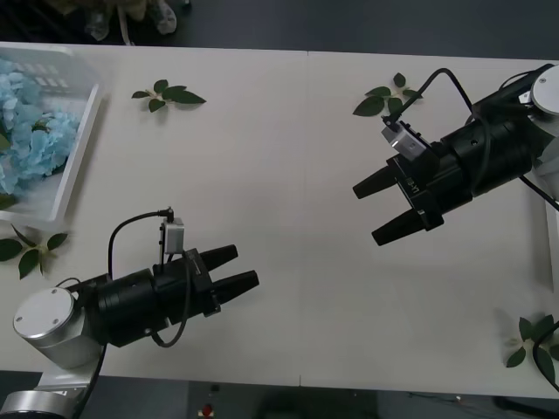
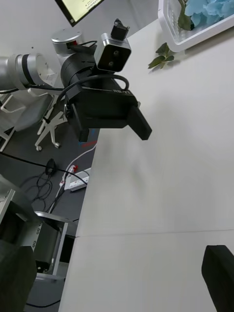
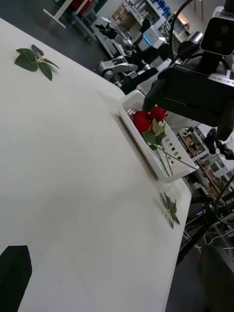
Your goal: Put the red flowers into the right box and the blue flowers into the left box
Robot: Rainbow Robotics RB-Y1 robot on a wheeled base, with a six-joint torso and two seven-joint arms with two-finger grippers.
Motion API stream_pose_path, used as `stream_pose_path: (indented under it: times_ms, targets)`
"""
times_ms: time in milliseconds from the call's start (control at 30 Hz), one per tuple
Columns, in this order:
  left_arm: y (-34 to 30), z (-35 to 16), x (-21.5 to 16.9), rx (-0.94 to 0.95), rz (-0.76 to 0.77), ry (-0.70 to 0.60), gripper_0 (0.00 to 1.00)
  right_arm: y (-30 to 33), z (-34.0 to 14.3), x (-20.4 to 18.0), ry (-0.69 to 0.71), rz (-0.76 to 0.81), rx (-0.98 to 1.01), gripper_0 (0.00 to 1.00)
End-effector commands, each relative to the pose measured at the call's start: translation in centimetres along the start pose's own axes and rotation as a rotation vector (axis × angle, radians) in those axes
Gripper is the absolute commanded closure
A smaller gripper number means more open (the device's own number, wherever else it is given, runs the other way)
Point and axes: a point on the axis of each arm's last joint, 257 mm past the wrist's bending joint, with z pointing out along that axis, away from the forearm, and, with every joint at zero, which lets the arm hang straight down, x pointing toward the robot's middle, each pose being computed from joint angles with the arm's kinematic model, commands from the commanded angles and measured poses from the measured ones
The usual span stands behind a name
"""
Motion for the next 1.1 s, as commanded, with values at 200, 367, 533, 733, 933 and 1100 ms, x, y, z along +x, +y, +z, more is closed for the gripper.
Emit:
stream_pose_path:
  times_ms: [200,367,533,733,933,1100]
  targets:
    - [-0.7,0.1,-1.1,0.015,0.046,-0.019,0.00,0.0,-0.6,0.0,0.019,-0.018,0.009,0.00]
    - [0.5,-0.5,-1.8,-0.009,0.045,-0.031,0.00,0.0,-0.6,0.0,0.019,-0.018,0.009,0.00]
    - [0.0,-1.6,-5.9,0.014,0.139,-0.054,0.00,0.0,-0.6,0.0,0.019,-0.018,0.009,0.00]
    - [-2.5,-0.7,-11.7,0.079,0.354,-0.034,0.00,0.0,-0.6,0.0,0.019,-0.018,0.009,0.00]
    - [-2.5,0.4,-14.8,0.082,0.507,0.022,0.00,0.0,-0.6,0.0,0.019,-0.018,0.009,0.00]
    - [-2.8,1.6,-16.0,0.100,0.603,0.079,0.00,0.0,-0.6,0.0,0.019,-0.018,0.009,0.00]
